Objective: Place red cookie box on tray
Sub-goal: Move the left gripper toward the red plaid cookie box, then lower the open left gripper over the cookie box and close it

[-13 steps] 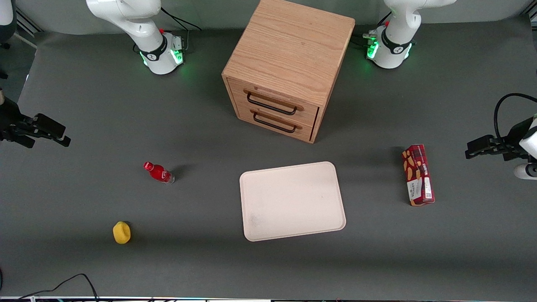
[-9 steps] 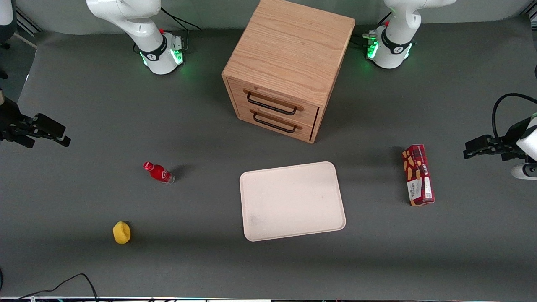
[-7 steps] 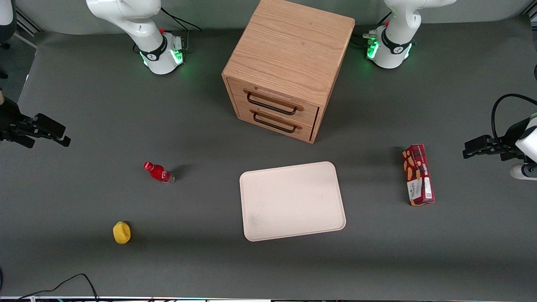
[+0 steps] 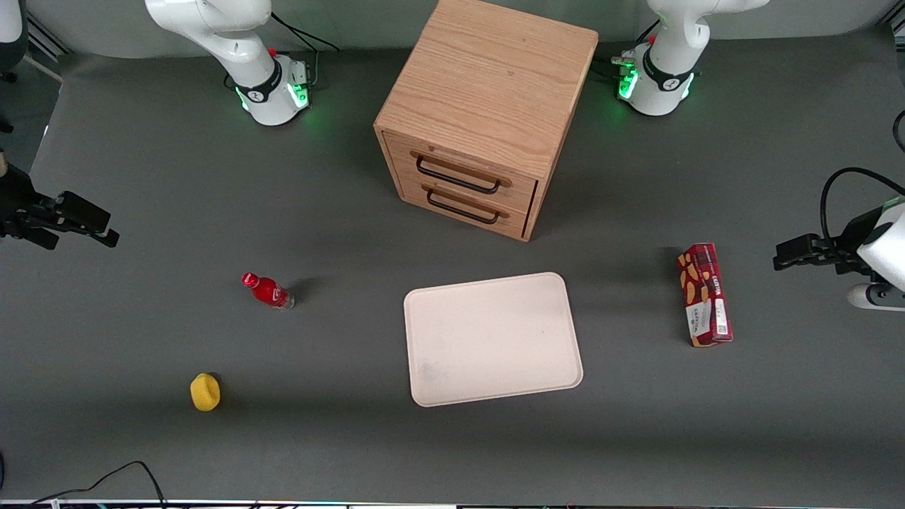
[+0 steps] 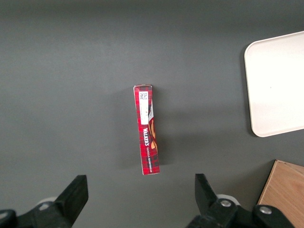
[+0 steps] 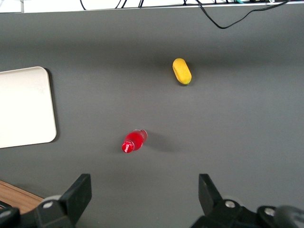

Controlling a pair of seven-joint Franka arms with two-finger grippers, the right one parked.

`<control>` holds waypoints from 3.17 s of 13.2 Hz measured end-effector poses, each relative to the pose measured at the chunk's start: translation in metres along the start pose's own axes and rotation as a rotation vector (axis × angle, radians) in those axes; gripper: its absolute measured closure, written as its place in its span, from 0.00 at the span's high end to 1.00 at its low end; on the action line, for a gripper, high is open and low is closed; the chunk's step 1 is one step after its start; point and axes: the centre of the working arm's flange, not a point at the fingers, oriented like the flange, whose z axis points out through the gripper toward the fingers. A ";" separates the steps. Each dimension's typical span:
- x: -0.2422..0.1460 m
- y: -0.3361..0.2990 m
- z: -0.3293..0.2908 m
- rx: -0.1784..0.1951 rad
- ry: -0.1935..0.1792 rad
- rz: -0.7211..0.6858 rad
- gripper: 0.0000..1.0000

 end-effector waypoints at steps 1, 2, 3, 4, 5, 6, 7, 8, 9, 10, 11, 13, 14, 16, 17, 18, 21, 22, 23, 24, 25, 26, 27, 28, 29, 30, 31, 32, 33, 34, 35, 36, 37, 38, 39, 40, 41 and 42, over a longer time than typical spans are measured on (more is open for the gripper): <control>0.000 0.002 0.000 0.000 0.000 0.003 1.00; 0.000 0.003 0.000 0.000 -0.001 0.005 1.00; 0.000 0.003 0.001 0.000 -0.001 0.005 1.00; 0.001 0.003 0.001 0.000 -0.003 0.006 1.00; 0.001 0.003 0.002 0.000 -0.004 0.006 1.00; 0.001 0.003 0.002 0.000 -0.005 0.006 1.00; 0.001 0.003 0.003 0.000 -0.005 0.006 1.00; 0.001 0.003 0.003 0.000 -0.006 0.006 1.00; 0.001 0.003 0.003 0.000 -0.007 0.006 1.00; 0.001 0.003 0.004 -0.001 -0.008 0.006 1.00; 0.001 0.003 0.004 -0.001 -0.009 0.006 1.00; 0.002 0.003 0.006 -0.001 -0.012 0.006 1.00; 0.003 0.003 0.008 -0.001 -0.016 0.006 1.00; 0.005 0.002 0.019 -0.003 -0.036 0.006 1.00; 0.008 0.002 0.028 -0.005 -0.051 0.005 1.00; 0.010 0.001 0.037 -0.006 -0.065 0.005 1.00; 0.012 -0.001 0.065 -0.007 -0.086 0.002 1.00; 0.012 -0.002 0.076 -0.007 -0.089 0.000 1.00; 0.011 -0.003 0.087 -0.006 -0.090 -0.002 1.00; 0.010 -0.004 0.096 -0.007 -0.095 -0.002 1.00; 0.009 -0.005 0.104 -0.007 -0.099 0.002 1.00; 0.008 -0.006 0.109 -0.008 -0.103 0.006 1.00; 0.007 -0.007 0.112 -0.008 -0.105 0.009 1.00; 0.008 -0.008 0.115 -0.008 -0.097 0.016 1.00; 0.008 -0.009 0.118 -0.007 -0.091 0.021 1.00; 0.008 -0.011 0.123 -0.007 -0.085 0.021 1.00; 0.009 -0.012 0.130 -0.005 -0.076 0.021 1.00; 0.012 -0.013 0.142 -0.004 -0.069 0.021 1.00; 0.017 -0.014 0.157 -0.003 -0.063 0.022 1.00; 0.021 -0.014 0.174 -0.001 -0.054 0.023 1.00; 0.026 -0.015 0.192 0.002 -0.038 0.024 1.00; 0.029 -0.015 0.211 0.005 -0.019 0.024 1.00; 0.030 -0.016 0.230 0.008 -0.002 0.024 1.00; 0.028 -0.016 0.250 0.009 -0.003 0.024 1.00; 0.026 -0.015 0.267 0.007 -0.019 0.026 0.90; 0.024 -0.014 0.284 0.007 -0.030 0.027 0.77; 0.022 -0.013 0.296 0.007 -0.032 0.027 0.63; 0.020 -0.013 0.303 0.007 -0.036 0.027 0.51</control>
